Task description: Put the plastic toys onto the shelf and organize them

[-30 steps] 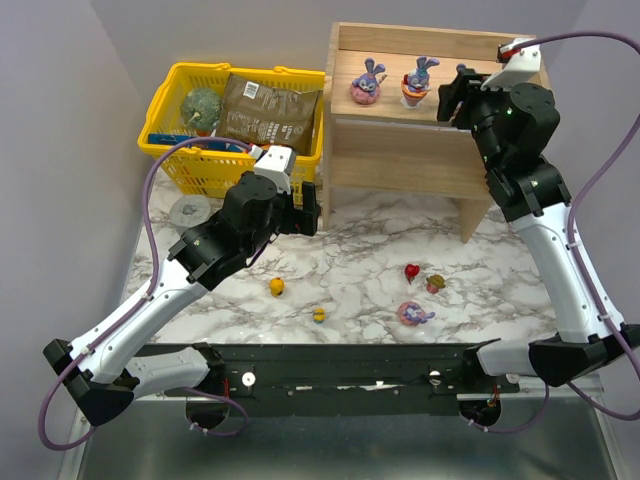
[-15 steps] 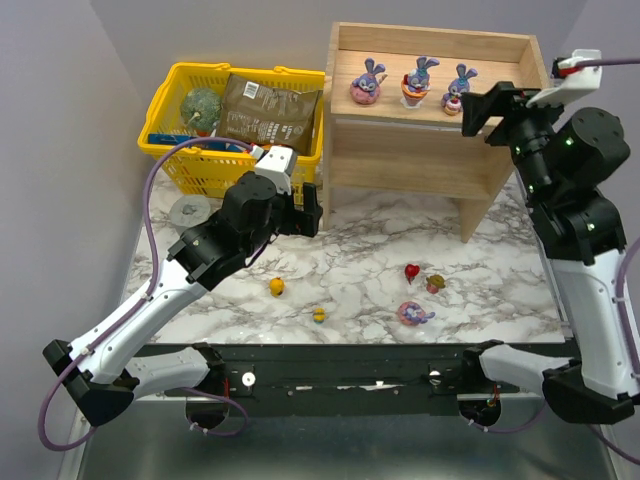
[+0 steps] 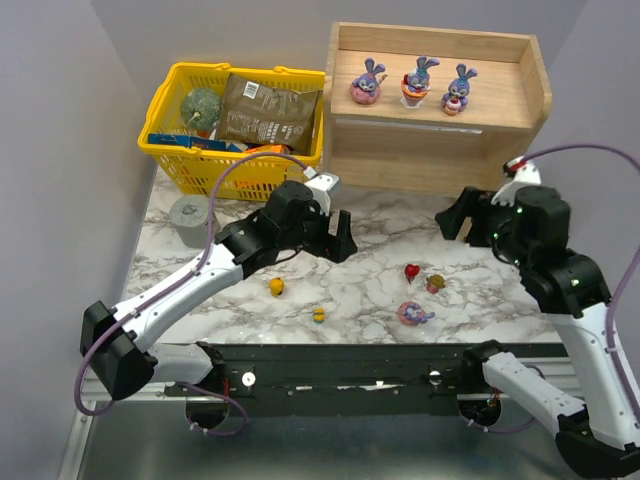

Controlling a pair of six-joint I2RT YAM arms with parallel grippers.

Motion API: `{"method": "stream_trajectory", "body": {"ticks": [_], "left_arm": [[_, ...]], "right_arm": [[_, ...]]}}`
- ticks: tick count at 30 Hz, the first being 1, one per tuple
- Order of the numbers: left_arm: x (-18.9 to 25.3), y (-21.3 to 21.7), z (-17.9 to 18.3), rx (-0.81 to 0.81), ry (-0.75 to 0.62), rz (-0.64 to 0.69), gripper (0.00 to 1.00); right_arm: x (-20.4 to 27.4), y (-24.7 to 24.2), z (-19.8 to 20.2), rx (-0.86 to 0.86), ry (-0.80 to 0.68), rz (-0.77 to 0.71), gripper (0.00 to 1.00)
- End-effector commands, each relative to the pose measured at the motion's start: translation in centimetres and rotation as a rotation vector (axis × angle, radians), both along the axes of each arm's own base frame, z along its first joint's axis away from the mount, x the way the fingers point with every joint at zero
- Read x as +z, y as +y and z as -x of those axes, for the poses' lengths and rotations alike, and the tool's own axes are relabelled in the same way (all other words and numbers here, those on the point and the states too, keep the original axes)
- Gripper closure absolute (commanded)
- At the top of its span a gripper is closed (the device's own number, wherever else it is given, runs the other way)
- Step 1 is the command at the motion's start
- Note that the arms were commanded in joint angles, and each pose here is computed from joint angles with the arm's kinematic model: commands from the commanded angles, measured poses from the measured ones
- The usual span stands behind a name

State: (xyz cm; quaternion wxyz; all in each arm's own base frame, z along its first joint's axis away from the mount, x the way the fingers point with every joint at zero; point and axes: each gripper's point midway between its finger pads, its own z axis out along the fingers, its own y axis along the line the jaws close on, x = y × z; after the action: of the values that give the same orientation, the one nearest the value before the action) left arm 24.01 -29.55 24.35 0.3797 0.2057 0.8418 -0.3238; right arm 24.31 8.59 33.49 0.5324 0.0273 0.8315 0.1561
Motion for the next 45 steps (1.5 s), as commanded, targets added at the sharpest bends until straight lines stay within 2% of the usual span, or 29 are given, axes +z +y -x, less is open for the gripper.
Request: {"method": "stream_trajectory", "body": {"ticks": [1,4,8,13,15,20,23,27,35,40,41,42,44,45], "left_arm": [[-1.2,-6.1,5.7,-0.283,0.087,0.081,0.09],[-2.9,-9.5,9.5,-0.406,0.106,0.041,0.09],[-5.1,-12.3,11.8,-0.458,0.081,0.002,0.09],[-6.9,-15.7,12.9,-0.498,-0.020,-0.006,0.12],[-6.9,-17.1,13.5,-0.530,-0.062,-0.010,0.16],[-10.1,-19.3,12.9,-0.533,-0.088,-0.117,0.27],[-11.0,-20.1,12.9,-0.550,-0.096,-0.124,0.31],[-12.1,-20.5,12.6,-0.547,-0.089,-0.149,0.43],[-14.0,-20.9,12.3,-0.554,-0.098,-0.168,0.47],[-15.3,-21.2,12.1,-0.567,-0.089,-0.206,0.54],[-15.3,-21.2,12.2,-0.567,-0.088,-0.203,0.57],[-15.5,-21.2,12.2,-0.570,-0.087,-0.202,0.65],[-15.7,-21.3,12.2,-0.565,-0.082,-0.206,0.76],[-15.6,-21.4,12.0,-0.556,-0.084,-0.205,0.89]], "right_arm": [[-6.5,0.7,2.8,-0.023,0.218,-0.104,0.11],[-7.7,-1.0,3.2,-0.143,0.244,-0.108,0.11],[-6.8,-3.8,3.9,-0.289,0.223,-0.072,0.10],[-5.4,-5.6,4.5,-0.368,0.187,-0.050,0.10],[-5.2,-5.8,4.8,-0.375,0.183,-0.048,0.09],[-4.5,-6.4,5.6,-0.386,0.172,-0.042,0.09],[-3.9,-6.7,6.0,-0.389,0.156,-0.037,0.09],[-3.5,-7.2,6.4,-0.399,0.140,-0.036,0.09],[-3.1,-7.8,7.0,-0.409,0.121,-0.017,0.08],[-2.7,-8.1,7.2,-0.412,0.120,0.001,0.08],[-2.6,-8.2,7.3,-0.413,0.116,0.001,0.08],[-2.6,-8.3,7.4,-0.416,0.116,0.003,0.08],[-2.7,-8.4,7.5,-0.421,0.117,0.007,0.08],[-2.7,-8.4,7.4,-0.420,0.119,0.006,0.08]]}}
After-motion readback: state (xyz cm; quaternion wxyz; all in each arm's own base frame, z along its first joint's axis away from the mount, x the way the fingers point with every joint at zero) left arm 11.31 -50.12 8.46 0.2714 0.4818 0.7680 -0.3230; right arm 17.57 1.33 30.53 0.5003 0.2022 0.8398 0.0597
